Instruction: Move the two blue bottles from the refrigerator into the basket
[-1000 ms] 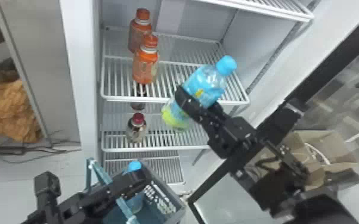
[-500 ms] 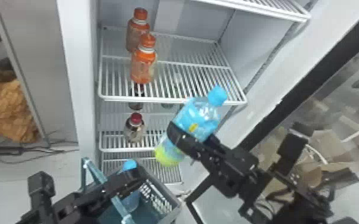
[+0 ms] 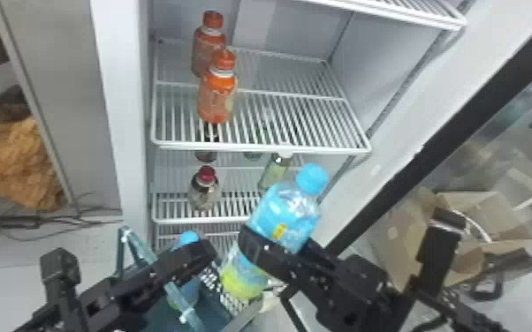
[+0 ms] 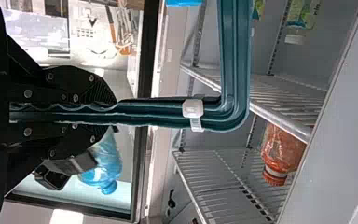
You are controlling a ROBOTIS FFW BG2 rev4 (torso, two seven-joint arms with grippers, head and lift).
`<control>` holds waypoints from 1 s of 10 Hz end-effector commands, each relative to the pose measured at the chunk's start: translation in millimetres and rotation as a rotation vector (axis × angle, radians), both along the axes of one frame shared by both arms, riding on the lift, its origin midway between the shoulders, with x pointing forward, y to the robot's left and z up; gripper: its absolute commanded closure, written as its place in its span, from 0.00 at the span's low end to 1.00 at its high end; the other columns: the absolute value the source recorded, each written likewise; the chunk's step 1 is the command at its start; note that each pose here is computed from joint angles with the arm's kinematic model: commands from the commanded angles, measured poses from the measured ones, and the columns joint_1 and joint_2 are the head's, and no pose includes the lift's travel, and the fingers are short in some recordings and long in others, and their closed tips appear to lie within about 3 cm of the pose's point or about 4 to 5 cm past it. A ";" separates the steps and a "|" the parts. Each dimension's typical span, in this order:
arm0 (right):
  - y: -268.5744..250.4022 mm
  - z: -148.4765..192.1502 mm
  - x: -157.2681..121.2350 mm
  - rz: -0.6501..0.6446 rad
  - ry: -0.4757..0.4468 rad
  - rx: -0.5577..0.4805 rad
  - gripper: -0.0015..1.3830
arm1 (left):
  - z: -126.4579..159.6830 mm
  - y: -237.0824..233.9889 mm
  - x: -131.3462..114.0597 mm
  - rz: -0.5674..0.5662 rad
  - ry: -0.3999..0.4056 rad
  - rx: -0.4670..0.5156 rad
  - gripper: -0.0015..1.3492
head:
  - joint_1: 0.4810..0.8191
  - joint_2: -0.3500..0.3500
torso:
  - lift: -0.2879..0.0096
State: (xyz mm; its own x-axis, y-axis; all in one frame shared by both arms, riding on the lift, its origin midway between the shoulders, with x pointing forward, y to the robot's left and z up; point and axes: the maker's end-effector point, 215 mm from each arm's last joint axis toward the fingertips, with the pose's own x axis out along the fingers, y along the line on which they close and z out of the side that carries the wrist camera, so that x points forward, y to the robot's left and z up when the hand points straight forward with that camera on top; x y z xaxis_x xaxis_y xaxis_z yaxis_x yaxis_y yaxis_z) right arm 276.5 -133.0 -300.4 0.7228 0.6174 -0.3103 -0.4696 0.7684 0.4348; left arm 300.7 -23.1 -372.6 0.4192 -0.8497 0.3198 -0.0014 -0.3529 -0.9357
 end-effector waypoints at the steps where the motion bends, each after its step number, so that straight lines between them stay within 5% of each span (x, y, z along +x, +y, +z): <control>1: -0.8 -11.1 -13.1 0.004 0.054 -0.004 0.92 | 1.3 0.0 0.9 0.004 -0.001 -0.004 0.89 | 0.63 0.05 | 0.93; 7: -15.6 -60.0 -32.3 -0.023 0.201 0.023 0.92 | 15.7 -5.2 7.7 0.036 -0.002 -0.060 0.89 | 0.63 0.00 | 0.93; 10: -0.1 -95.5 -35.8 -0.004 0.287 0.169 0.92 | 21.2 -13.1 6.8 0.023 -0.002 -0.075 0.89 | 0.63 0.00 | 0.93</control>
